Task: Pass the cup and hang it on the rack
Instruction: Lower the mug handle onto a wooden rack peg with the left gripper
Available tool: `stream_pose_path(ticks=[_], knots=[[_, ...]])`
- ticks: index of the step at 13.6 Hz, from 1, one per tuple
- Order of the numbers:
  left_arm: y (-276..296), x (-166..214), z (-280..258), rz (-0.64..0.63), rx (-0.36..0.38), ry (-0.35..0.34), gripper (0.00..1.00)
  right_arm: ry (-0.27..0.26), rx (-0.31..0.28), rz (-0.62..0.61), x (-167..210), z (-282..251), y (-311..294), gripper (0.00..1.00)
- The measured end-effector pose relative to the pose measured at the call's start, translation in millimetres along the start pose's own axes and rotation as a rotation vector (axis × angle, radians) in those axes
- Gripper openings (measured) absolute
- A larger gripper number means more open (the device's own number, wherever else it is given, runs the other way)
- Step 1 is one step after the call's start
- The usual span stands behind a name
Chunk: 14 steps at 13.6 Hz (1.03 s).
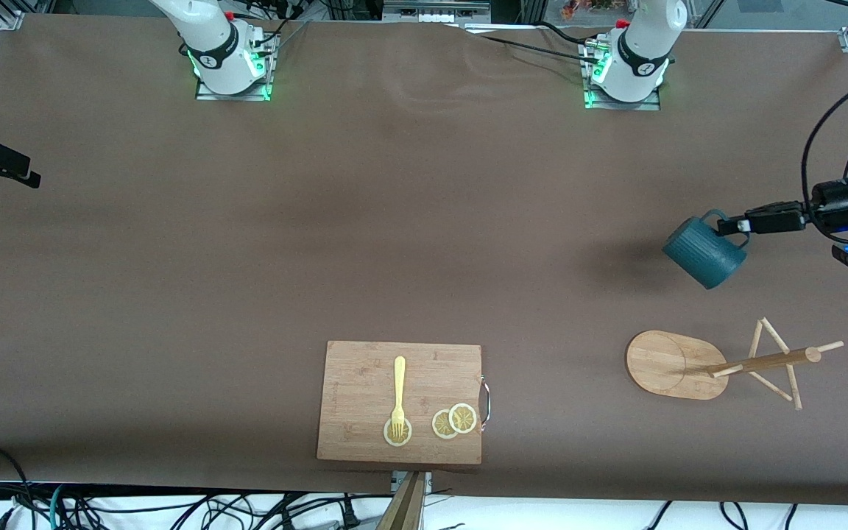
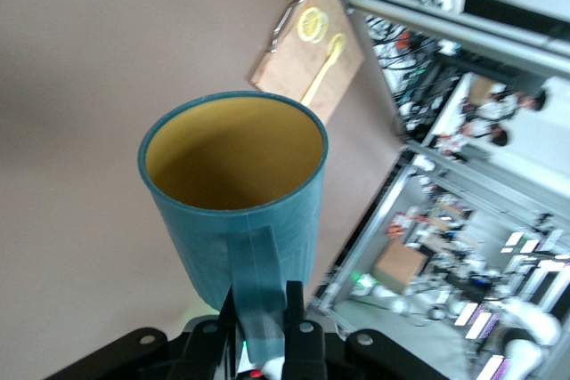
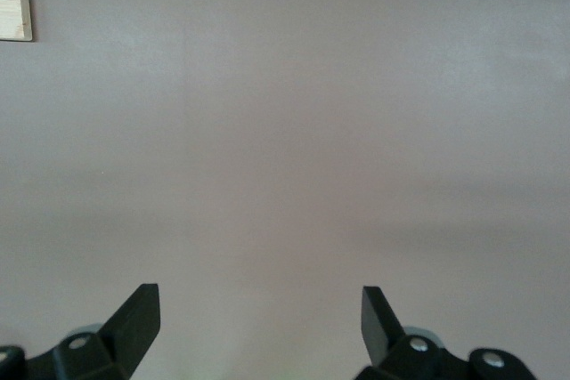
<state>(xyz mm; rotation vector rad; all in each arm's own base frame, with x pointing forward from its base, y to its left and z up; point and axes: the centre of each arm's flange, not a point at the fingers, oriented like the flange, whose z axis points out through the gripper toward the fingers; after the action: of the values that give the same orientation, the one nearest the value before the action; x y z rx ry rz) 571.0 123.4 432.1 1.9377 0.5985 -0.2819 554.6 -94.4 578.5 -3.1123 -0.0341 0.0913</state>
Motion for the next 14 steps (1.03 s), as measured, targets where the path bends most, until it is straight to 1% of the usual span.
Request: stream_pose_path(ticks=[4,5,6,10,14], knots=[[-21,25,-6,-0.069,-0.209,-0.024,0.21,-0.014,-0.008,-0.001,-1,1,1,1.00],[-25,31,-4,-0.079,-0.253,-0.031,0.21,-0.016,-0.008,-0.001,-2,1,0,1.00],[-30,37,-2,-0.079,-0.282,-0.035,0.21,-0.016,-0.008,-0.001,-2,0,1,1.00],[-62,56,-5,-0.038,-0.351,-0.033,0.21,-0.003,-0.012,0.005,-2,-6,4,1.00],[-89,64,-28,0.009,-0.403,0.001,0.21,-0.007,-0.012,0.008,-3,-6,6,1.00]])
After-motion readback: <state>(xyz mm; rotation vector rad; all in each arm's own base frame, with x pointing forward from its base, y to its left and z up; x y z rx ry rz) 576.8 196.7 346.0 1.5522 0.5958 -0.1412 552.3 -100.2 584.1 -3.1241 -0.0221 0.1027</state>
